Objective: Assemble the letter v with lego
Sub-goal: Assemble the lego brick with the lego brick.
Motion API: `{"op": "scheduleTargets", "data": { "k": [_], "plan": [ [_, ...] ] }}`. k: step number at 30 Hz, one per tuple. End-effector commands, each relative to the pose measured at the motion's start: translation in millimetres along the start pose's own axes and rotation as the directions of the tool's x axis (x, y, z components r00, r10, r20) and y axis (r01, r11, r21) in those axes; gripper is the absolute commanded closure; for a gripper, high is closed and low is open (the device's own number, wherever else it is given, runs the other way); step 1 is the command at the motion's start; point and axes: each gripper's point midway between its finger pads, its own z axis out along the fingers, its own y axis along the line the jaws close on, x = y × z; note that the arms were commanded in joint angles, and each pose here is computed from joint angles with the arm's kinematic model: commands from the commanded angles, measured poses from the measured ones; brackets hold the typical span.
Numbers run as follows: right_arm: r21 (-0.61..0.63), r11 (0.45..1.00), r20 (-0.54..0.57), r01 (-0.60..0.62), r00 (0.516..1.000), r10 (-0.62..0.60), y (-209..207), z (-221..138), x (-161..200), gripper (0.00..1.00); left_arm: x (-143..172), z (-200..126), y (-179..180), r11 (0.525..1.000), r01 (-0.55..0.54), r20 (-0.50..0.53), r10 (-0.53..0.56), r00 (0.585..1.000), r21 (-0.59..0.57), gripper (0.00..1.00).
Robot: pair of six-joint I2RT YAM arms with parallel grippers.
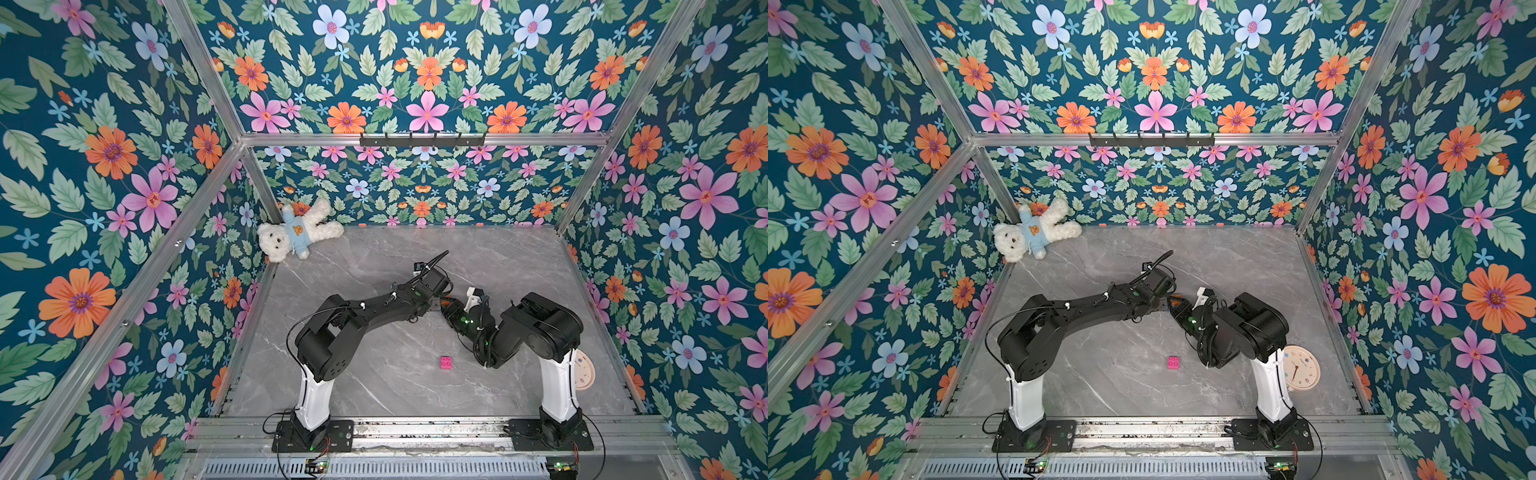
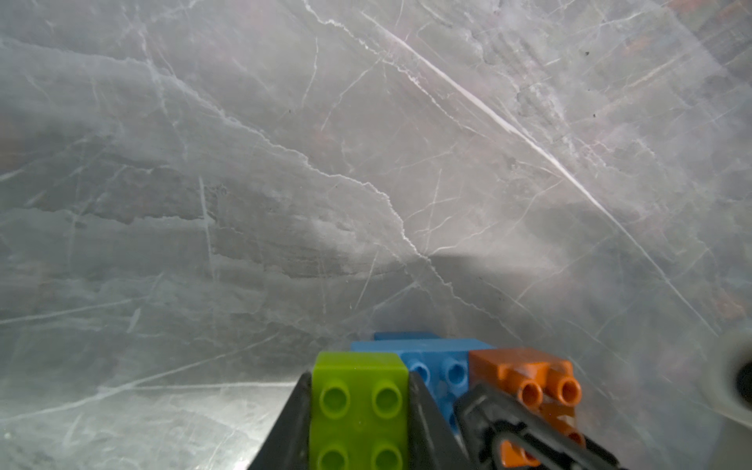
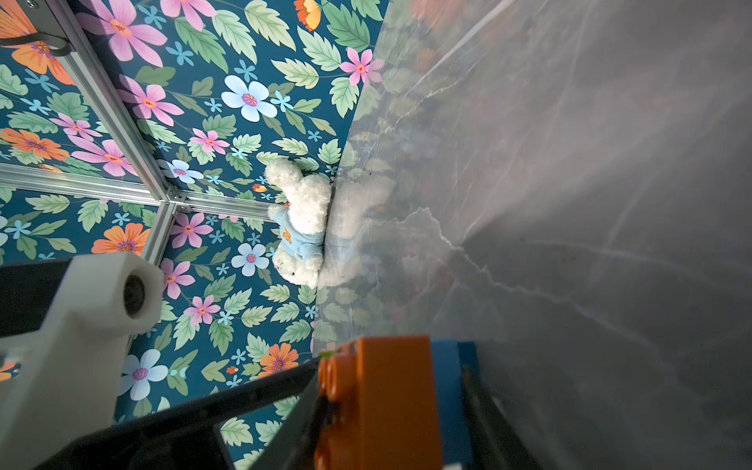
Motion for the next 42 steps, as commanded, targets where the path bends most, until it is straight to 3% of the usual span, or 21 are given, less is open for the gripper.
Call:
{"op": "scheduleTargets", "data": {
  "k": [1, 9, 26, 31, 37, 40, 42],
  "plan": [
    [0.111, 0.994, -0.009, -0.012, 1.000, 0.014, -28.0, -3.2, 4.7, 0.84, 33.8, 3.3, 23.2, 0.993, -0.074, -0.120, 0.062, 0.991, -0.093, 1.00],
    [0.112, 0.994, -0.012, -0.014, 1.000, 0.015, -29.1, -1.5, 6.0, 0.84, 43.5, 6.5, 29.8, 0.982, -0.129, -0.155, 0.107, 0.982, -0.136, 1.00],
    [0.118, 0.993, -0.010, -0.010, 1.000, 0.011, -28.9, -2.0, 5.1, 0.84, 65.4, 18.1, 35.2, 0.983, -0.136, -0.212, 0.107, 0.971, -0.125, 1.00],
    [0.120, 0.993, -0.009, -0.009, 1.000, 0.010, -29.8, -1.7, 4.9, 0.84, 58.0, 13.5, 30.6, 0.987, -0.120, -0.193, 0.098, 0.976, -0.104, 1.00],
    [0.119, 0.993, -0.012, -0.010, 1.000, 0.011, -29.8, -1.5, 5.6, 0.84, 16.8, -7.8, 17.2, 0.997, -0.058, -0.088, 0.054, 0.995, -0.046, 0.66],
    [0.118, 0.993, -0.012, -0.014, 1.000, 0.015, -31.0, -1.8, 6.0, 0.84, -6.3, -17.7, 11.0, 0.998, -0.054, -0.022, 0.053, 0.998, -0.044, 0.45],
    [0.119, 0.993, -0.012, -0.013, 1.000, 0.015, -31.1, -2.0, 6.1, 0.84, -17.7, -21.9, 9.4, 0.998, -0.048, 0.006, 0.048, 0.999, -0.044, 0.39]
  ]
}}
